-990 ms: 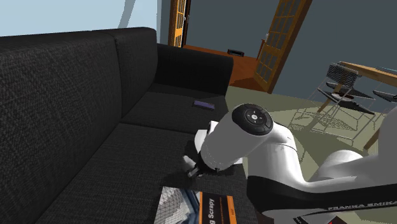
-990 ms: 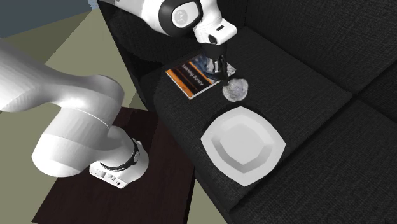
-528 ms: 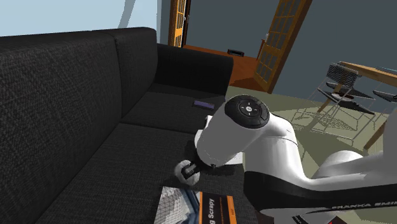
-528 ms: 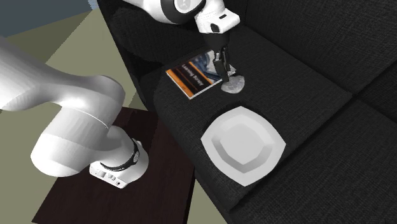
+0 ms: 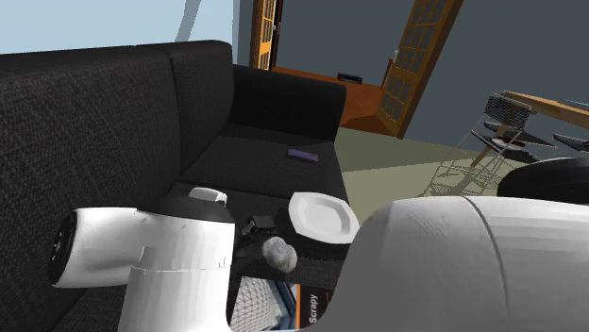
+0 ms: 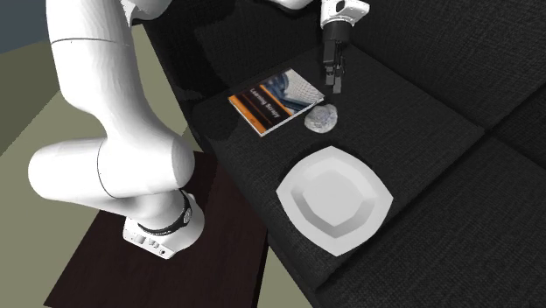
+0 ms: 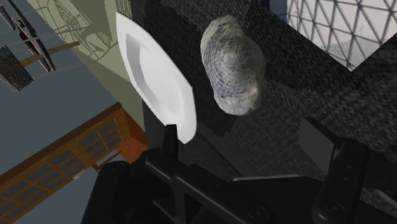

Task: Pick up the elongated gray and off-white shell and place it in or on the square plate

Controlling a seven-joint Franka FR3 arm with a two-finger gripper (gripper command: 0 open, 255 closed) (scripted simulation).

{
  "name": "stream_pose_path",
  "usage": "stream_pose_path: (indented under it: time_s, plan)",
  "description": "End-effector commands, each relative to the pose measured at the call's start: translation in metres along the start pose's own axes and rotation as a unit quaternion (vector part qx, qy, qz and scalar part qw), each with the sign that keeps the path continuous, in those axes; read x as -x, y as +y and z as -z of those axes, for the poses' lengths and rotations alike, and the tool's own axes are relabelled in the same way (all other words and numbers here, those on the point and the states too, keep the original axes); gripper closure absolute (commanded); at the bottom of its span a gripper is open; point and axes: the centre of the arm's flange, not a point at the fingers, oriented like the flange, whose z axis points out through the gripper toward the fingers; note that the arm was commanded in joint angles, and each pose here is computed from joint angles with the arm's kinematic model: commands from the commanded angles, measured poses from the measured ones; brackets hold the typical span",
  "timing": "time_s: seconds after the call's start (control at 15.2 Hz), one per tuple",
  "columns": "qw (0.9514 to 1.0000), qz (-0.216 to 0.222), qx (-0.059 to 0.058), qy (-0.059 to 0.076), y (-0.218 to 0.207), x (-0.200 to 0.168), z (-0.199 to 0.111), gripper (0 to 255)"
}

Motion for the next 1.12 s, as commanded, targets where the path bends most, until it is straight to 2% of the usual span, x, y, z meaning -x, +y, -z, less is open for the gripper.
stream_pose_path:
  time_s: [0.0,0.33,0.86,0.92,1.06]
  plan:
    - [0.9993,0.013,0.035,0.001,-0.030,0.012,-0.020,0]
    - [0.9993,0.013,0.035,0.001,-0.028,0.012,-0.049,0]
    - [0.9993,0.013,0.035,0.001,-0.028,0.012,-0.049,0]
    - [0.9993,0.013,0.035,0.001,-0.028,0.012,-0.049,255]
    - [0.9993,0.013,0.035,0.001,-0.028,0.012,-0.049,255]
